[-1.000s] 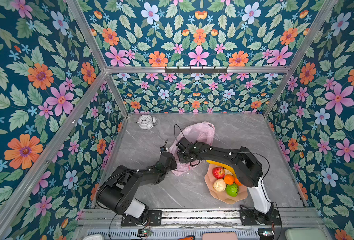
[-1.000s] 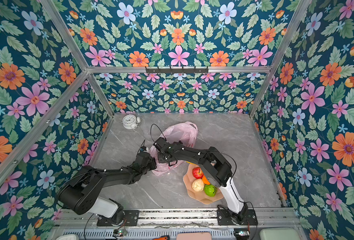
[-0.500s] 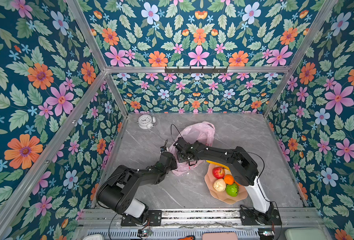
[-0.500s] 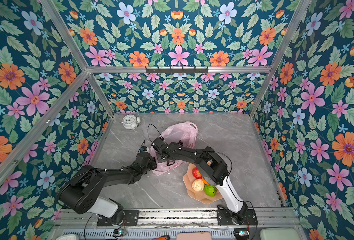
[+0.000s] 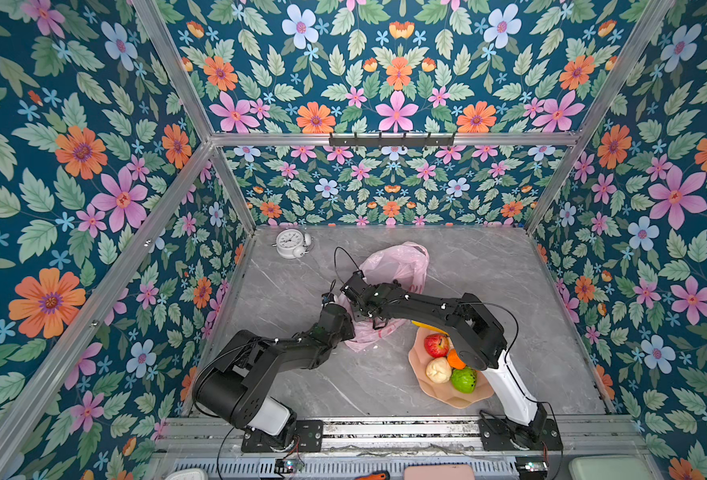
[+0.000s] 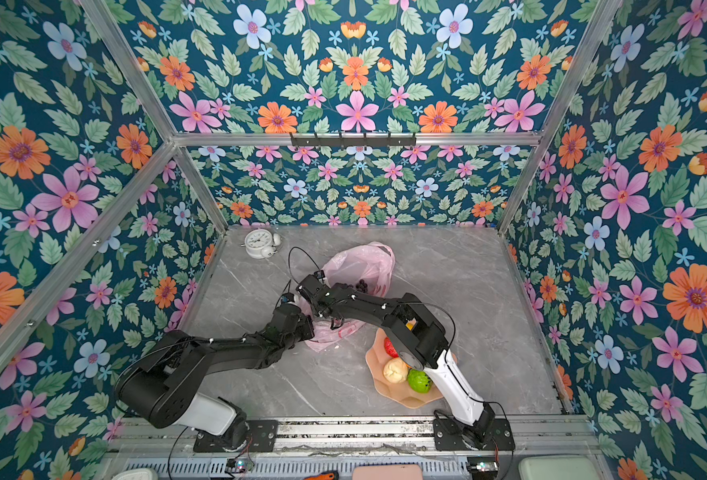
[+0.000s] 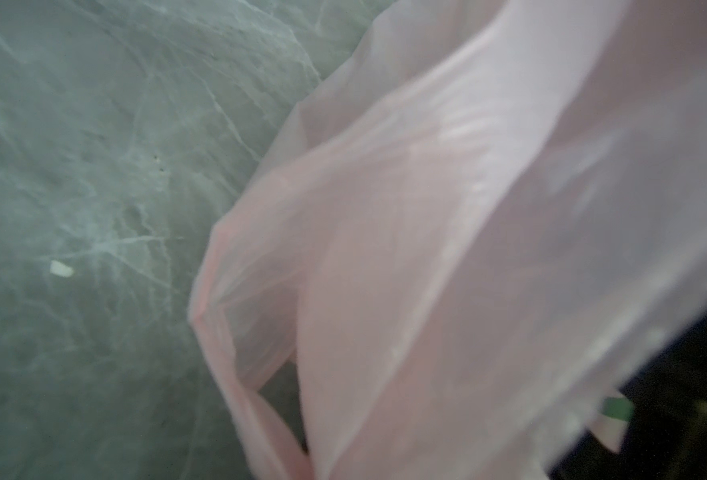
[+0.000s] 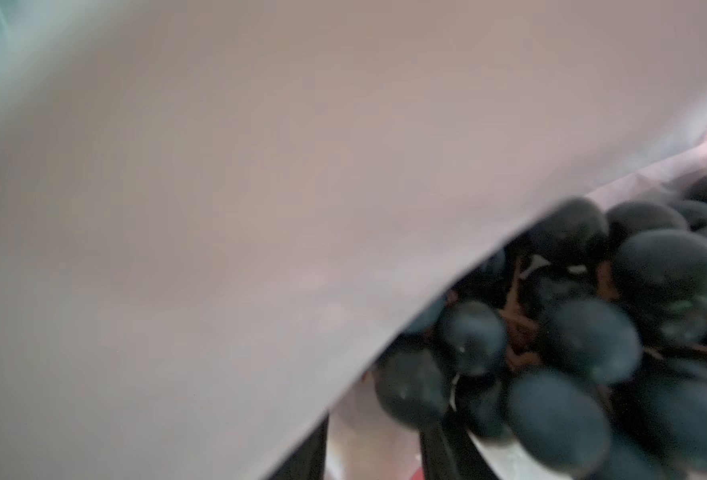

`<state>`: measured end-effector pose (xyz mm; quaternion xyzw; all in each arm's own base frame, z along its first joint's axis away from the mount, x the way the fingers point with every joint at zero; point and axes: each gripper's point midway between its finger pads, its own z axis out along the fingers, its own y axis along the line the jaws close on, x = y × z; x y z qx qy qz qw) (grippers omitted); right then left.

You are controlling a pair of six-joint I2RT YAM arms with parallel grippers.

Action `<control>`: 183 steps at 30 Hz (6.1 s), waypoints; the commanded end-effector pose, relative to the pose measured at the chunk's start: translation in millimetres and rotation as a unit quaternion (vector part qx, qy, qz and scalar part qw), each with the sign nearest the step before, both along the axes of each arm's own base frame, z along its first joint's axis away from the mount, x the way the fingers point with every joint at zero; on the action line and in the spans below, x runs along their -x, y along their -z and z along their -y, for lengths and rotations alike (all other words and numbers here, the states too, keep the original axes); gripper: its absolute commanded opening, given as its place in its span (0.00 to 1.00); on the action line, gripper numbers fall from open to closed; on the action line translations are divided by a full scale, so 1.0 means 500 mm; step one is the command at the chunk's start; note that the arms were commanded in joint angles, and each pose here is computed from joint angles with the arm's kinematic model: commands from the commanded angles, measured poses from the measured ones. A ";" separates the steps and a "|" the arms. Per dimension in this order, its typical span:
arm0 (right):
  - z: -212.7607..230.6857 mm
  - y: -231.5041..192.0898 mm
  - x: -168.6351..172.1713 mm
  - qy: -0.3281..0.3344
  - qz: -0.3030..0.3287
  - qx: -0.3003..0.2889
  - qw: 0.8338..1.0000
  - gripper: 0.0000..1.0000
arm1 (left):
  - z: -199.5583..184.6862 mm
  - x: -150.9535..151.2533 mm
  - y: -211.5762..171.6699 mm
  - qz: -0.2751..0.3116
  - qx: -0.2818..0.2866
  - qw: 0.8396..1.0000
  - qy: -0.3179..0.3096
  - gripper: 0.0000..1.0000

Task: Take the fake fruits out of the plastic bag
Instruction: 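Grasp the black grapes' stem with the right gripper inside the bag, then lift the grapes out of the bag and carry them over the plate, then lower the grapes onto the plate's near edge and open the right gripper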

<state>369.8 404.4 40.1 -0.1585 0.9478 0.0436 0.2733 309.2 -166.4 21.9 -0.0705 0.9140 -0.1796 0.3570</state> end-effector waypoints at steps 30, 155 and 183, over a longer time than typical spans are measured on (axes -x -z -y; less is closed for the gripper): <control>0.016 0.023 -0.056 0.019 0.055 0.071 0.996 0.07 | -0.005 0.029 0.030 -0.032 -0.013 0.999 0.009 0.06; 0.333 -0.376 0.428 -0.126 -0.015 -0.088 0.988 0.00 | -0.003 -0.075 -0.052 0.023 -0.120 0.992 0.025 0.08; 0.468 -0.247 0.526 -0.065 -0.120 -0.016 0.991 0.00 | -0.002 -0.074 -0.044 0.018 -0.121 0.992 0.027 0.07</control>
